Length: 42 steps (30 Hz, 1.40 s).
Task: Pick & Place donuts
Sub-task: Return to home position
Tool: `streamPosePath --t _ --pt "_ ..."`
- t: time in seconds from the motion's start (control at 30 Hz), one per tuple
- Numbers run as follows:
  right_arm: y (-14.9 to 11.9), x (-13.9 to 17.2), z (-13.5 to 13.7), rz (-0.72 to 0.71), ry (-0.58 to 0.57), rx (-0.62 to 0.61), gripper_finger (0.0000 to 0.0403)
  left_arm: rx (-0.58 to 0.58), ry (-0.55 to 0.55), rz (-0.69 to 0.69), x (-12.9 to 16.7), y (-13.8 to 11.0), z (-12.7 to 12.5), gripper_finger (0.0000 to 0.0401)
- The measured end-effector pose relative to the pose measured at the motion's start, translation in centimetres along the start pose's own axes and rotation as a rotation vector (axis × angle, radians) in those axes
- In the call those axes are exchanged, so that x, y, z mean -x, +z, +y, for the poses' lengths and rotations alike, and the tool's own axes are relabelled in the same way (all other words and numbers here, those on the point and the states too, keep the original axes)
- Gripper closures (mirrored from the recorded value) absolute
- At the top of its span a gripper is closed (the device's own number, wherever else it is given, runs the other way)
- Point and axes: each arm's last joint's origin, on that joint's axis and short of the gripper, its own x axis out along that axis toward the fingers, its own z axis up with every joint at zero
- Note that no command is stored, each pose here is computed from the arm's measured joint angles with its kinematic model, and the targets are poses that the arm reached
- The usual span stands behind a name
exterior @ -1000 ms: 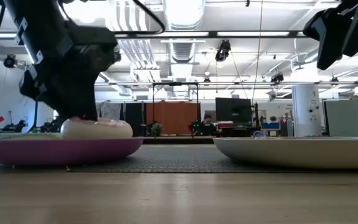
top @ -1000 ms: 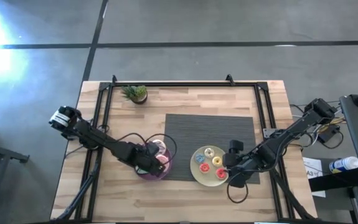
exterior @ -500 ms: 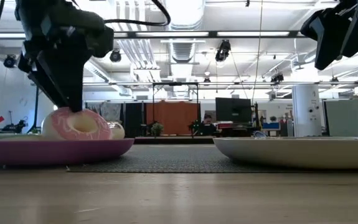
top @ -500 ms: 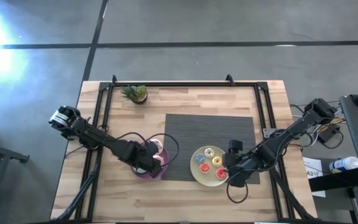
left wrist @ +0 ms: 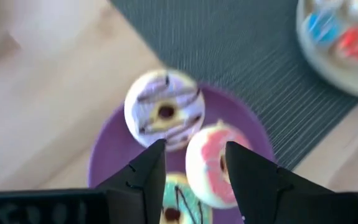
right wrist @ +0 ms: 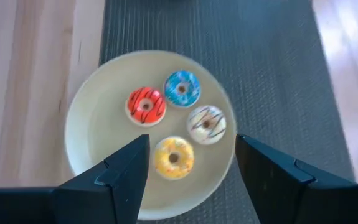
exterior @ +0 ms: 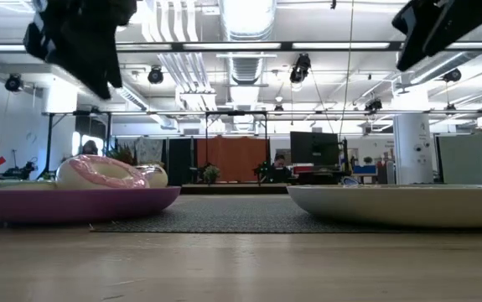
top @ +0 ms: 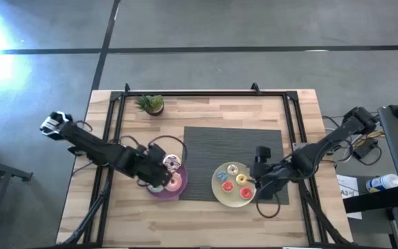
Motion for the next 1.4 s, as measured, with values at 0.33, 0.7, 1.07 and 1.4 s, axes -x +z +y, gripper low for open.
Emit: streamPosePath --t 0.33,0.7,1.07,1.4 --pt "1.7 4.9 -1.8 -0.207 0.101 -0.261 0.0174 0.031 -0.293 -0.378 5.5 1.3 0.8 0.0261" --pt "-0.9 3.7 -2.6 -0.503 0.357 -0.354 0.0174 -0.174 -0.976 -0.765 -2.0 2.1 2.3 0.0261" --pt "-5.2 4.5 -7.0 -0.605 0.395 -0.455 0.0174 -0.197 -0.934 -0.654 -0.2 1.4 11.6 0.0261" --pt "-7.9 2.5 -7.4 -0.58 0.354 -0.452 0.0174 -0.183 -0.986 -0.787 0.3 -2.0 15.4 0.0261"
